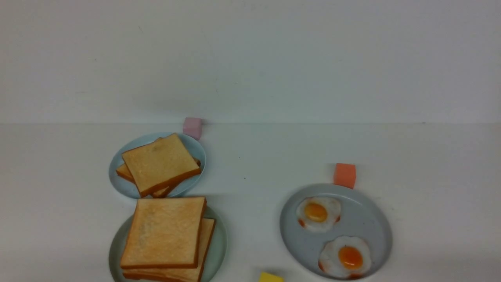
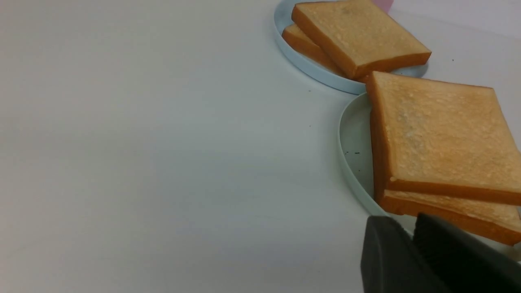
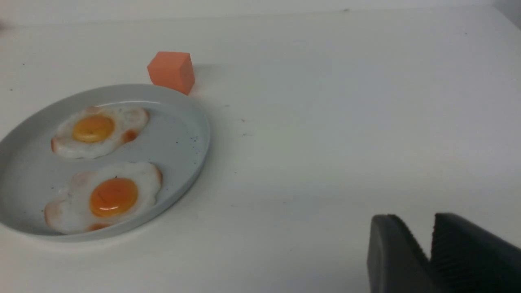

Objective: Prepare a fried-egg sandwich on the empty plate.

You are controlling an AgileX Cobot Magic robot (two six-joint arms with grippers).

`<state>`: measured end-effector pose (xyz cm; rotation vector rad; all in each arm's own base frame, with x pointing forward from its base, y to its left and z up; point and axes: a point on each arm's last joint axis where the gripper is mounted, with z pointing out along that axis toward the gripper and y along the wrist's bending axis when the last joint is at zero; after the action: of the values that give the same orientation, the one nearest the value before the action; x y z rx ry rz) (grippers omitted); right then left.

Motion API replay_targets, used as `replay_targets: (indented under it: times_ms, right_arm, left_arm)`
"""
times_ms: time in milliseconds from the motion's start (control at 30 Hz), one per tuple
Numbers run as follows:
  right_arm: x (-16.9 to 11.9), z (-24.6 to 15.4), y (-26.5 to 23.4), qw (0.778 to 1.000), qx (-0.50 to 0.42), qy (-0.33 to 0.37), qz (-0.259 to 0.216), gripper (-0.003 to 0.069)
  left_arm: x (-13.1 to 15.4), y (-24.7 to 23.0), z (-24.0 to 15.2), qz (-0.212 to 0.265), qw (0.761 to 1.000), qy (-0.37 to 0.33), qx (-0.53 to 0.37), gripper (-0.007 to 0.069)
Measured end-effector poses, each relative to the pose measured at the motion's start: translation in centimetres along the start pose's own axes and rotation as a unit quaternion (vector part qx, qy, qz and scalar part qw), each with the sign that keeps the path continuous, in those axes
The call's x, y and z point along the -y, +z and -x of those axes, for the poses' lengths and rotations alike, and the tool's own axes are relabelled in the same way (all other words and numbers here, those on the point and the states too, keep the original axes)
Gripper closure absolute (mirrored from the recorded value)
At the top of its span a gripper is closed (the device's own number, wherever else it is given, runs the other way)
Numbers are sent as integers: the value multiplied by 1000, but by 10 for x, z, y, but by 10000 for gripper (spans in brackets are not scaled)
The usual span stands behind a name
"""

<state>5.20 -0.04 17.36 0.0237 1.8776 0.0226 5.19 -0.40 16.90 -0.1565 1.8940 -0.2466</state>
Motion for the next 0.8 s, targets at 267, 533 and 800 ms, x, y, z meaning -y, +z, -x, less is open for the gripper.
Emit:
replay_targets:
  times_ms: [267, 533, 800]
  right_arm:
    - [0, 0, 0, 1000, 0, 0, 0, 463]
    - [0, 0, 0, 1000, 0, 0, 0, 452]
    - [0, 0, 0, 1000, 0, 0, 0, 442]
  left_arm:
    - [0, 0, 0, 0, 1000, 0, 0, 501]
    - [0, 0, 0, 0, 1000, 0, 0, 494]
    - [0, 0, 0, 0, 1000, 0, 0, 485]
